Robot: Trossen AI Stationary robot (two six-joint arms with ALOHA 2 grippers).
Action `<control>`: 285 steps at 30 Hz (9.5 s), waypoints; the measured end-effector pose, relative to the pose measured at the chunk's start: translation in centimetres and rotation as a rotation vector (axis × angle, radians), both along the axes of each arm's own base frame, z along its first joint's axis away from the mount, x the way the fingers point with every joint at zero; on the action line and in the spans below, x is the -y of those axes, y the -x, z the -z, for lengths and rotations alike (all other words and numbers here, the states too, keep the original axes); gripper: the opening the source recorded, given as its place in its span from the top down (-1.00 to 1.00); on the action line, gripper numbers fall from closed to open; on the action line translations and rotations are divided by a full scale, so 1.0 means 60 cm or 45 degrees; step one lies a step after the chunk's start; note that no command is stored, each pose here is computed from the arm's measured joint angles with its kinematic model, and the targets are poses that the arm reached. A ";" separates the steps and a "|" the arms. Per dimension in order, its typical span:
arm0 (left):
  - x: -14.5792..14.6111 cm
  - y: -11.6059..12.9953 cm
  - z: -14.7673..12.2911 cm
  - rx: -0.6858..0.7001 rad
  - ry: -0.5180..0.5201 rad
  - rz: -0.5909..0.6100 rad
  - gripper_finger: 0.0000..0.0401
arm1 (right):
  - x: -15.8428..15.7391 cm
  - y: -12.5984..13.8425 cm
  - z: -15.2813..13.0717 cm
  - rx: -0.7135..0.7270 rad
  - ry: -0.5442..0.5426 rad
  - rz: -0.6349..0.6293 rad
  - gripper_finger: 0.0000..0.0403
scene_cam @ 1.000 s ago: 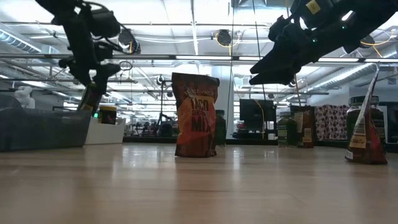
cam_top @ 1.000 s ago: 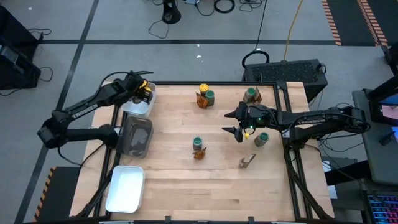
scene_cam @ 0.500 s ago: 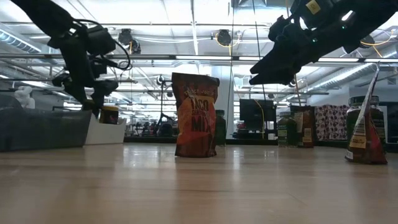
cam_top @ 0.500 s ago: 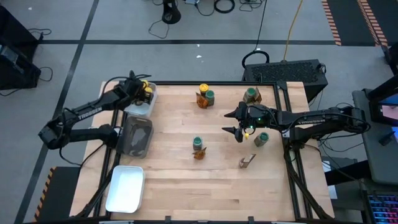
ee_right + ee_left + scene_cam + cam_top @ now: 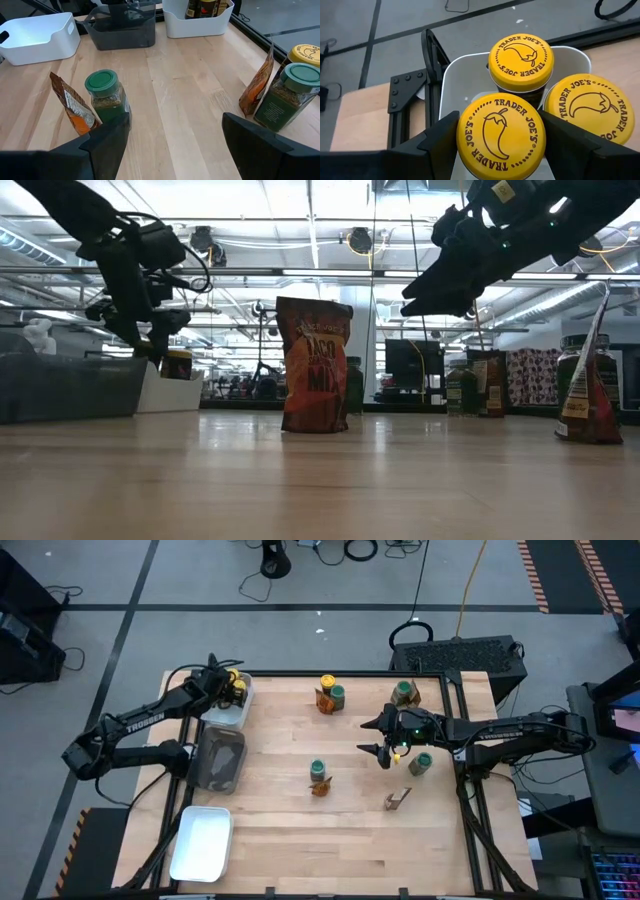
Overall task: Sort spices by type
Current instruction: Put the bottom yellow seasoning bottle into the top white bin, then put the yellow seasoning bottle into the top white bin
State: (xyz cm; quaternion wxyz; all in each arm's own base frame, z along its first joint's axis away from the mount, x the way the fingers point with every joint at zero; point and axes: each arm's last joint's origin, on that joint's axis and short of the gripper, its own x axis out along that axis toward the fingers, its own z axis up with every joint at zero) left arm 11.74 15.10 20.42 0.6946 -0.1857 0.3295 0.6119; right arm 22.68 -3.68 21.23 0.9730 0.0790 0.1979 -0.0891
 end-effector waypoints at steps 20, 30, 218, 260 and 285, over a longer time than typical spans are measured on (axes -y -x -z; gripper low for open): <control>-0.001 -0.005 -0.009 -0.023 0.016 0.118 -0.87 | 0.000 0.000 0.000 0.001 -0.004 0.002 -0.49; 0.003 -0.005 -0.076 0.030 -0.107 0.175 -0.87 | 0.000 0.000 0.000 0.001 -0.004 0.001 -0.49; -0.155 -0.467 -0.044 -0.011 0.352 0.966 -0.18 | -0.001 0.004 0.008 -0.073 0.041 -0.024 -0.49; -0.153 -0.435 -0.133 -0.127 0.308 0.992 -0.13 | -0.001 0.004 0.008 -0.073 0.039 -0.026 -0.49; -0.089 -0.293 -0.267 -0.225 0.489 0.972 -0.13 | -0.025 0.004 0.015 -0.136 0.008 -0.104 -0.49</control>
